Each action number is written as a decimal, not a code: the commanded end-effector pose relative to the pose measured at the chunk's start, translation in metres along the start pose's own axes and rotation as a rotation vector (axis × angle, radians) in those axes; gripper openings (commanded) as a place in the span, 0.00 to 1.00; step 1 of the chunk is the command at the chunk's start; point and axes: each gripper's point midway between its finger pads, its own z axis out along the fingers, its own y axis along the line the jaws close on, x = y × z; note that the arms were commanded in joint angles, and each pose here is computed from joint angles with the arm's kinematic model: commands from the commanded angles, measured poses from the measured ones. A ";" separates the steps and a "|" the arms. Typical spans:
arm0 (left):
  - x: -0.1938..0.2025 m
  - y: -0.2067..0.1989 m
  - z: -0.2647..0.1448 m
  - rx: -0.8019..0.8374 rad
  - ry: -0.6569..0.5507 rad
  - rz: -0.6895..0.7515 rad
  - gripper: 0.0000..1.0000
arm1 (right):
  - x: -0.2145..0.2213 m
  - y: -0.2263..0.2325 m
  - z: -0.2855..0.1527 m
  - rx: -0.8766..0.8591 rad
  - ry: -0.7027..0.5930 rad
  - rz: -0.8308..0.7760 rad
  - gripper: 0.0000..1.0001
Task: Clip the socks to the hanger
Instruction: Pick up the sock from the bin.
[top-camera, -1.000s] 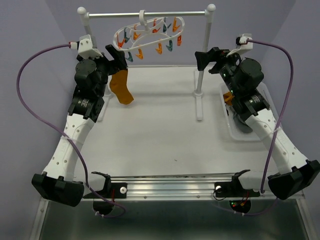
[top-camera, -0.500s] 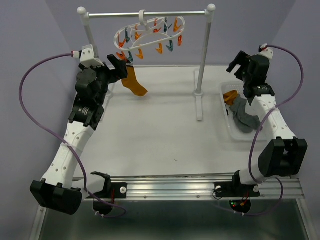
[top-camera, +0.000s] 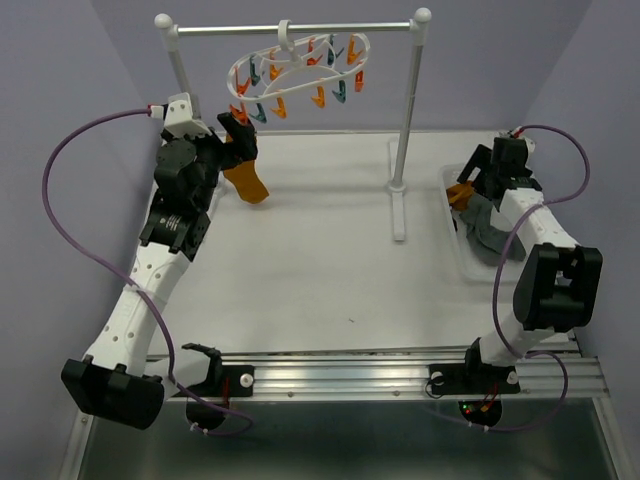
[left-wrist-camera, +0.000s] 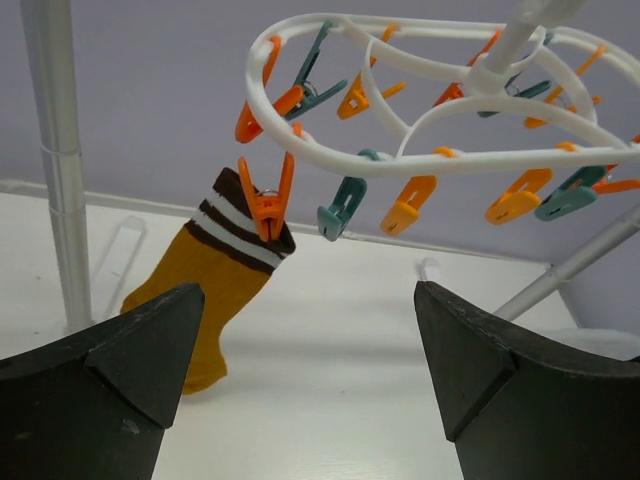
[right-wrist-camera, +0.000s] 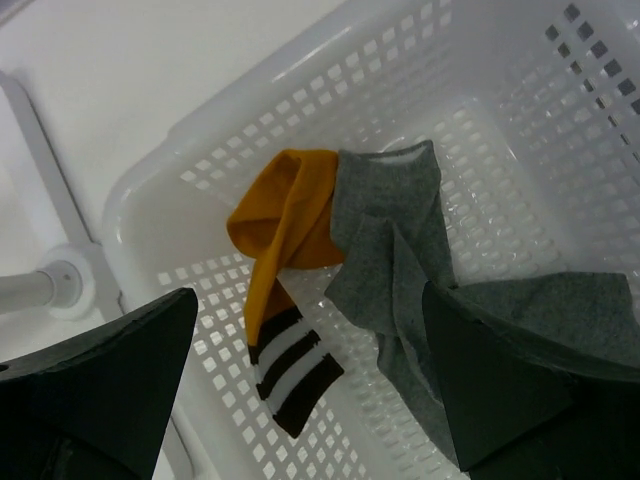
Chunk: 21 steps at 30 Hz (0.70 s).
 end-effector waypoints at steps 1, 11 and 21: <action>-0.056 -0.030 0.003 0.071 -0.097 -0.143 0.99 | 0.038 -0.018 0.011 0.072 0.103 -0.038 1.00; -0.058 -0.069 0.018 0.176 0.004 -0.265 0.99 | 0.073 -0.037 0.020 0.177 0.163 0.050 1.00; -0.052 -0.067 0.025 0.155 0.029 -0.238 0.99 | 0.077 -0.032 0.020 0.139 0.142 0.086 1.00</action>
